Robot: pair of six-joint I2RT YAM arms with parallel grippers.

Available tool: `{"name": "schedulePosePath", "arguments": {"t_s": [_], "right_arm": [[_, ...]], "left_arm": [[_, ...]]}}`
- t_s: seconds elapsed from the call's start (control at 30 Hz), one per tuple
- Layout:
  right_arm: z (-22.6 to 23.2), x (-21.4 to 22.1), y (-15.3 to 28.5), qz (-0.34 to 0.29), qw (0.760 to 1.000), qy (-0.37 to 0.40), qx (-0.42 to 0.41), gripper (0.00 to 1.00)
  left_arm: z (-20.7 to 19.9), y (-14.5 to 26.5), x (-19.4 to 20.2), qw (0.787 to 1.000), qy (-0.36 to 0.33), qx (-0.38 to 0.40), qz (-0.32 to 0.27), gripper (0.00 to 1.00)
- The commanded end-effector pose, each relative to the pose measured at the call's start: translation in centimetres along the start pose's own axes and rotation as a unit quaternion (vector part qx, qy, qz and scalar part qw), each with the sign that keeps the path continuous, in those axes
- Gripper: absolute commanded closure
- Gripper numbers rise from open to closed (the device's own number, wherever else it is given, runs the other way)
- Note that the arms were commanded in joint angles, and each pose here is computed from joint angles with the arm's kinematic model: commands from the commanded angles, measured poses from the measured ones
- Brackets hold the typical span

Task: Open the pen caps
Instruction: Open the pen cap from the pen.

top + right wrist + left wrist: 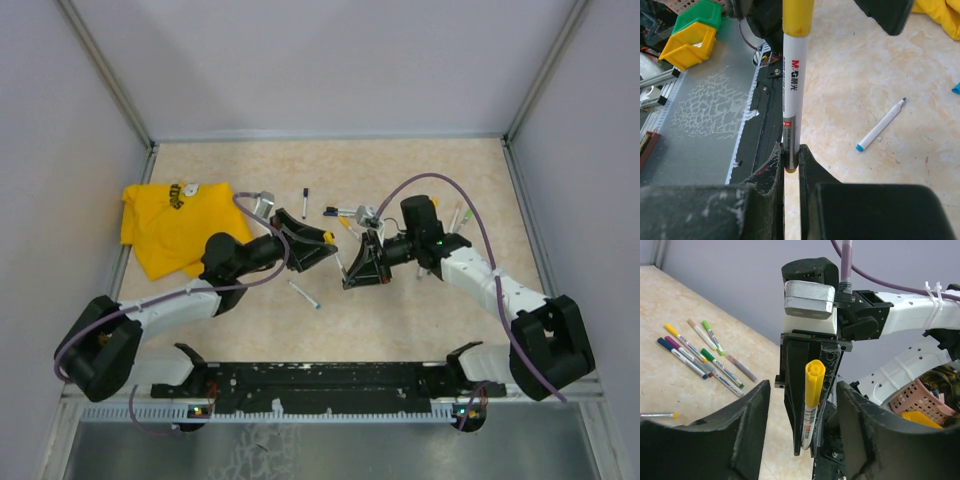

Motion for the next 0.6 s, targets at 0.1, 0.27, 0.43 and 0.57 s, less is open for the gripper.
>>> {"name": "schedulePosePath", "arguments": {"t_s": [0.1,0.27,0.43,0.57], "right_arm": [[-0.13,-1.83,-0.21,-0.011,0.999,0.043,-0.016,1.0],[-0.23,-1.68,-0.27,-0.006,0.999,0.043,-0.01,1.0],[-0.23,-1.67,-0.32,-0.003,0.999,0.043,-0.009,1.0],[-0.26,-1.63,-0.34,-0.002,0.999,0.042,-0.008,1.0]], "left_arm": [[-0.46,-1.34,-0.61,0.998,0.009,0.056,0.013,0.63],[-0.58,-1.31,-0.75,0.998,0.004,0.056,0.01,0.63],[-0.77,-1.33,-1.03,0.999,-0.003,0.053,0.005,0.68],[-0.6,-1.31,-0.9,0.999,-0.002,0.049,0.006,0.97]]}}
Point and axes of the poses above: each gripper's point midway between its finger pads, its own y axis back along the fingers, its own z axis along the line the jaws close on, x = y × z, the point moved 10 cm from there along y, back along the fingers, and after that the axes turned 11 degrees about y, right-handed, at the moved point
